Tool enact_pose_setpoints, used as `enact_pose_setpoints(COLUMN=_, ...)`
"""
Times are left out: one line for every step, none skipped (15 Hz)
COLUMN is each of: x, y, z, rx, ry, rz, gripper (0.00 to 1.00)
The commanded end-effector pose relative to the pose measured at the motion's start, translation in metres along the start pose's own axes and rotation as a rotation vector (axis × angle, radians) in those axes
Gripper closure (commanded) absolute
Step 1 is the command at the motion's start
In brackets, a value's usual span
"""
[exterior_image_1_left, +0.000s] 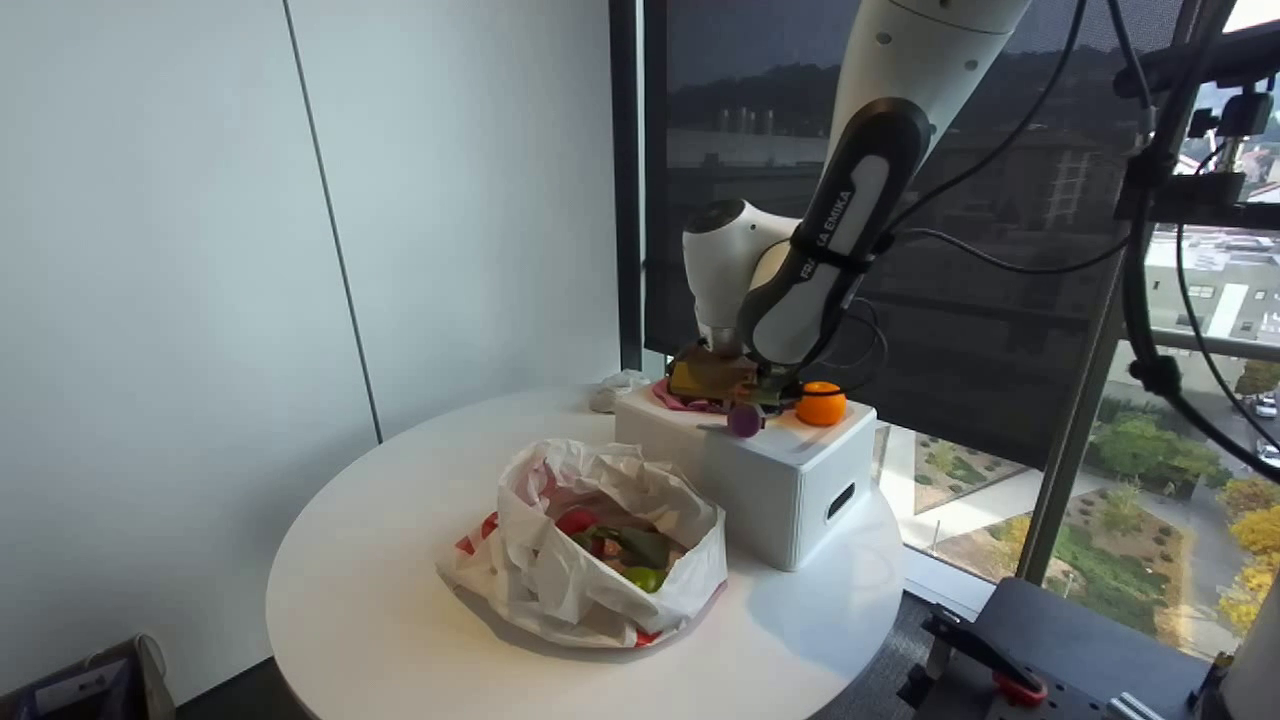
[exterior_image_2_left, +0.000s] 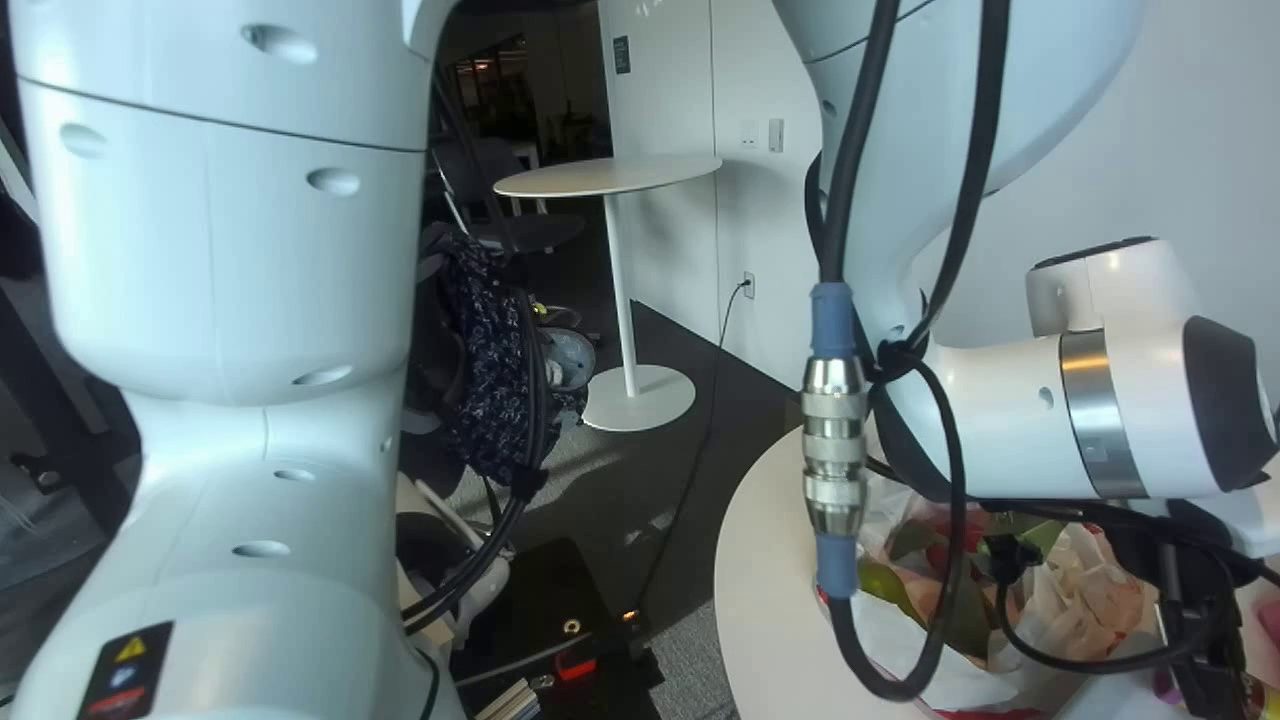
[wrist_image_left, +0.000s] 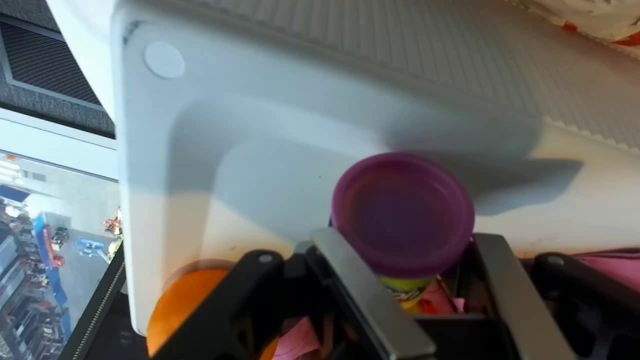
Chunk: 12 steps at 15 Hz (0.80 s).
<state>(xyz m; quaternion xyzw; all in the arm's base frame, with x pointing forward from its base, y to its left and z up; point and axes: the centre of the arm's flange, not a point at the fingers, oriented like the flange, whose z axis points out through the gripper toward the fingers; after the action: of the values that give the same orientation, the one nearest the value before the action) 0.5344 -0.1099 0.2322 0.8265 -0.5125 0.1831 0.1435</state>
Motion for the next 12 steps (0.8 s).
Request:
enact_pose_setpoints(x=-0.021, y=0.001, z=-0.06, rx=0.111, ry=0.002, rz=-0.123, gripper=0.81)
enact_pose_setpoints(x=-0.032, y=-0.003, z=-0.078, rx=0.147, ry=-0.004, rz=-0.17, gripper=0.81)
enact_pose_setpoints(x=-0.042, y=-0.007, z=-0.093, rx=0.181, ry=-0.015, rz=-0.207, gripper=0.81)
enact_pose_setpoints(x=-0.058, y=-0.014, z=-0.108, rx=0.21, ry=-0.006, rz=-0.254, gripper=0.81)
enact_pose_setpoints(x=-0.073, y=-0.023, z=-0.118, rx=0.234, ry=-0.003, rz=-0.305, gripper=0.81)
enact_pose_setpoints(x=-0.092, y=-0.037, z=-0.122, rx=0.249, ry=0.001, rz=-0.362, gripper=0.81)
enact_pose_setpoints(x=-0.107, y=-0.049, z=-0.123, rx=0.266, ry=0.003, rz=-0.416, gripper=0.81)
enact_pose_setpoints(x=-0.124, y=-0.065, z=-0.117, rx=0.277, ry=0.007, rz=-0.475, gripper=0.81)
enact_pose_setpoints(x=-0.138, y=-0.077, z=-0.112, rx=0.286, ry=-0.002, rz=-0.531, gripper=0.81)
enact_pose_setpoints(x=-0.151, y=-0.087, z=-0.106, rx=0.29, ry=-0.007, rz=-0.588, gripper=0.81)
enact_pose_setpoints(x=-0.162, y=-0.096, z=-0.097, rx=0.295, ry=-0.006, rz=-0.643, gripper=0.81)
enact_pose_setpoints(x=-0.17, y=-0.106, z=-0.085, rx=0.285, ry=-0.022, rz=-0.701, gripper=0.81)
